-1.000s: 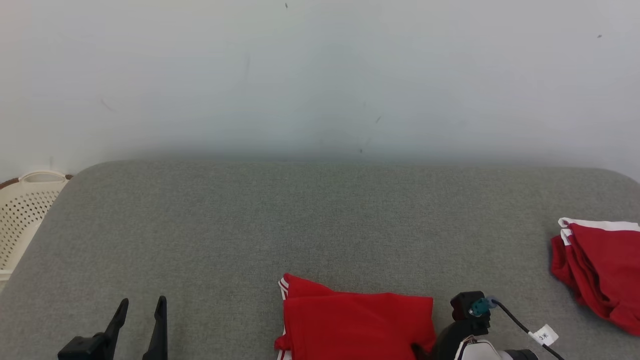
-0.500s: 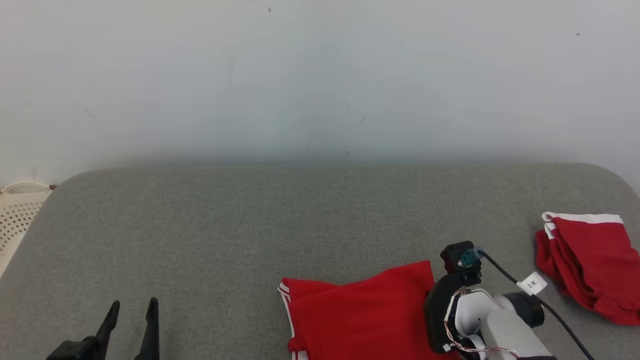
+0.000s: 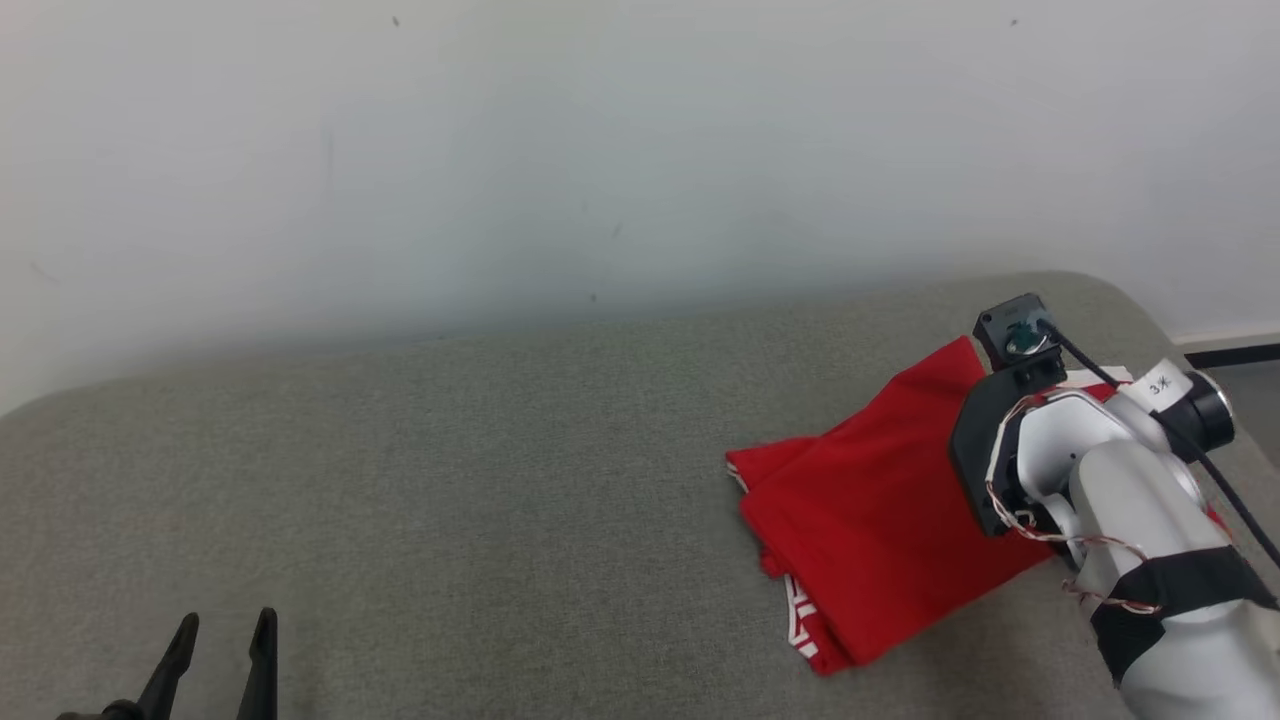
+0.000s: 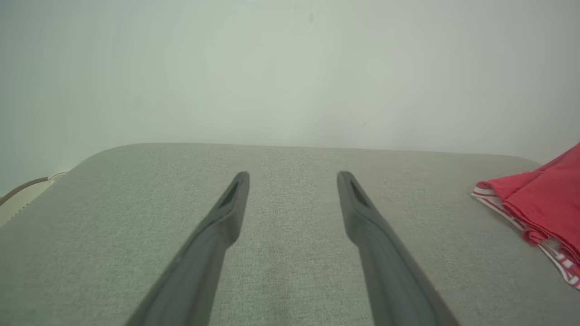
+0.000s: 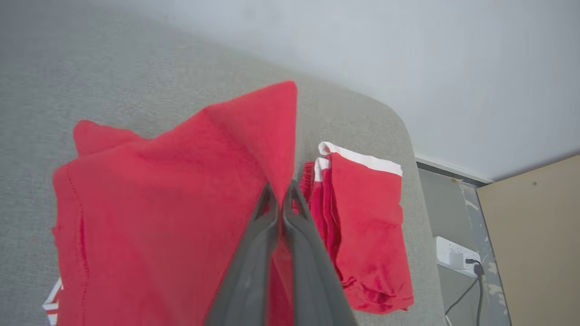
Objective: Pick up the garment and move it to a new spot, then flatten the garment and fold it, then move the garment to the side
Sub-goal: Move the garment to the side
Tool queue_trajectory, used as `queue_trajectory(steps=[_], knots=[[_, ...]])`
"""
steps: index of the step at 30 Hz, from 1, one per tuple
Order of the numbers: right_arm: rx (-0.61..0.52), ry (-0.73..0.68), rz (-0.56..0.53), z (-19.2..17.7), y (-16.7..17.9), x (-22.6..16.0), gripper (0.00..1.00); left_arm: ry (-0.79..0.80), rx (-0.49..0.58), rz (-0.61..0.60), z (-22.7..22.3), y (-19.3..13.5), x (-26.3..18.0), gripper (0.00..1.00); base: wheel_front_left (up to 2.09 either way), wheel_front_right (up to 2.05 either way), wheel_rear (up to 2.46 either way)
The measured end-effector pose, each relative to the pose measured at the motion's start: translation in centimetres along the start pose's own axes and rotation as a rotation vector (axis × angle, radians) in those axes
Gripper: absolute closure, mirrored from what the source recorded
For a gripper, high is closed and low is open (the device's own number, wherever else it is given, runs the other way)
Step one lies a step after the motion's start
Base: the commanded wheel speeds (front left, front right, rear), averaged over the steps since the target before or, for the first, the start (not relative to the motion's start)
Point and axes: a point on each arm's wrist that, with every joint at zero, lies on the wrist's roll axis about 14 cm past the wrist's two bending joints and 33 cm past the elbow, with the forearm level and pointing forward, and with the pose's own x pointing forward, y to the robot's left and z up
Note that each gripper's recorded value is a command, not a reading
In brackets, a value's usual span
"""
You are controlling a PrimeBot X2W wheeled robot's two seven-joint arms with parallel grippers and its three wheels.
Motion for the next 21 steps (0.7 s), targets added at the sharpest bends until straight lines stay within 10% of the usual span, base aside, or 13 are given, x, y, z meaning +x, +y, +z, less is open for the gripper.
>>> queue_trajectory(steps=[18, 19, 20, 21], knots=[[0.035, 0.023, -0.297, -1.7, -14.6, -0.4, 1.0, 0.077, 0.018, -0.063, -1.8, -0.4, 1.1, 0.0, 0.0, 0.0, 0.0], [0.033, 0.029, -0.308, -2.0, -14.9, -0.3, 0.72, 0.076, 0.021, -0.057, -1.8, -0.2, 1.0, 0.0, 0.0, 0.0, 0.0], [0.035, 0.036, -0.312, -2.3, -15.0, -0.1, 0.0, 0.075, 0.025, -0.051, -1.7, 0.0, 0.9, 0.0, 0.0, 0.0, 0.0], [0.035, 0.033, -0.31, -2.4, -14.8, 0.1, 0.0, 0.076, 0.032, -0.045, -1.7, 0.2, 0.8, 0.0, 0.0, 0.0, 0.0]])
